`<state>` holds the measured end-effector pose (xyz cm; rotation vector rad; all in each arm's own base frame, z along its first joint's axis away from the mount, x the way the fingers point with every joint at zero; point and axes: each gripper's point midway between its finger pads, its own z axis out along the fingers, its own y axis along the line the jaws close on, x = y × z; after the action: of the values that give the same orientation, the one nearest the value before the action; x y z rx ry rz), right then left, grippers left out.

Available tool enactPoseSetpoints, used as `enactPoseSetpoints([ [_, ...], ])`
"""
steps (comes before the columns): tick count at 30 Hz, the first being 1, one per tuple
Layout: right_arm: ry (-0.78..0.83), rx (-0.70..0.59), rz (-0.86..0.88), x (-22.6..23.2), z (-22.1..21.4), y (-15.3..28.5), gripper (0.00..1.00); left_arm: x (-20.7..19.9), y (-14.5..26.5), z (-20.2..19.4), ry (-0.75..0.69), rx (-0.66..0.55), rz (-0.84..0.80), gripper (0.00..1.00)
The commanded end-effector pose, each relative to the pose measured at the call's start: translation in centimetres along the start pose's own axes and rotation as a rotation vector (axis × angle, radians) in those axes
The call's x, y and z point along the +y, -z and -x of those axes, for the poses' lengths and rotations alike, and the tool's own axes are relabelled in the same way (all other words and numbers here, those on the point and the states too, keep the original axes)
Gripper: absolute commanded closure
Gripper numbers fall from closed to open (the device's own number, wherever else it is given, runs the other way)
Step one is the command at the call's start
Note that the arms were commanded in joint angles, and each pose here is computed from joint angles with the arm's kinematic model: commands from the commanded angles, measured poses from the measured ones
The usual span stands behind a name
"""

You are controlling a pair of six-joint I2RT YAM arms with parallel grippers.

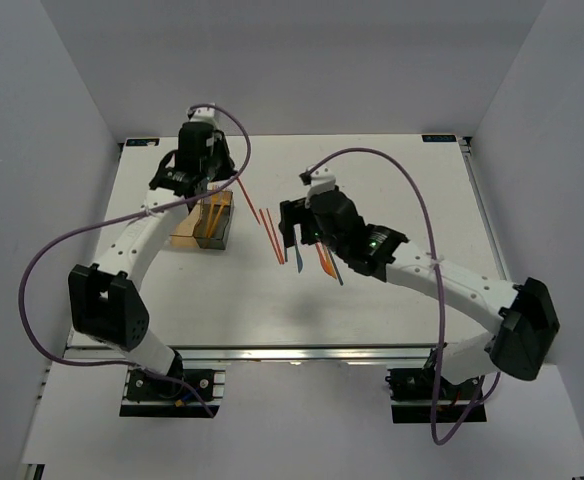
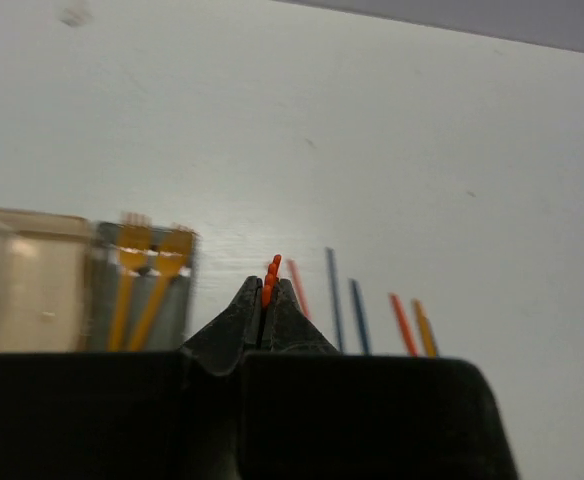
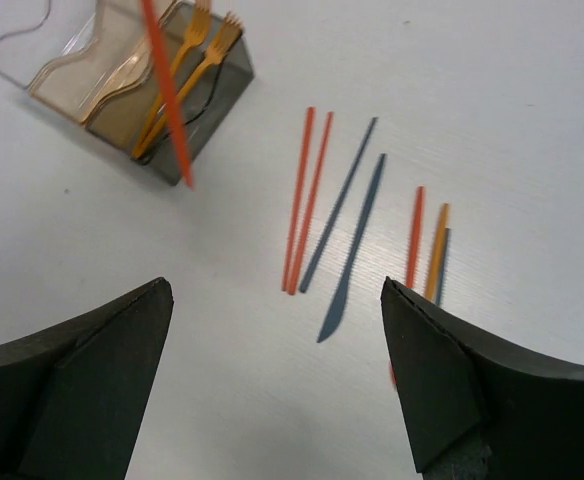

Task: Sort the eating utensils into containers

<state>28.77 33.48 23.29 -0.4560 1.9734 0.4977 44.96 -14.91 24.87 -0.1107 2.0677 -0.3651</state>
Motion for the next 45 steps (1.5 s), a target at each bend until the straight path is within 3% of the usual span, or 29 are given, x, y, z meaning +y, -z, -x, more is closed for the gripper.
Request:
enactPoseSetpoints([
  [1,-0.037,-0.055,-0.105,-3.7,1.3,2.1,0.11,6.6,0.8,0.9,-0.235,0.05,0.337,1.0],
  [7,-0.078,-0.039,-0.154,-7.9,-1.0,4.1,0.11,9.6,-1.4,3.4,-0.341,-0.025,0.52,1.0],
  [18,-0.066,-0.018,-0.2,-10.4,-2.9,5.3,0.11,10.7,-2.7,2.7,-0.387,-0.15,0.528,1.0],
  [26,-0.073,-0.003,-0.192,-10.3,-3.5,4.6,0.11,11.0,-4.4,-0.2,-0.383,-0.1,0.491,1.0],
  [32,-0.077,0.01,-0.194,-10.4,-4.0,4.1,0.11,10.3,-4.7,-1.6,-0.401,-0.07,0.446,0.89],
  [45,-0.09,0.03,-0.193,-10.7,-4.9,3.5,0.11,10.3,-7.0,-4.8,-0.532,0.06,0.414,0.94],
])
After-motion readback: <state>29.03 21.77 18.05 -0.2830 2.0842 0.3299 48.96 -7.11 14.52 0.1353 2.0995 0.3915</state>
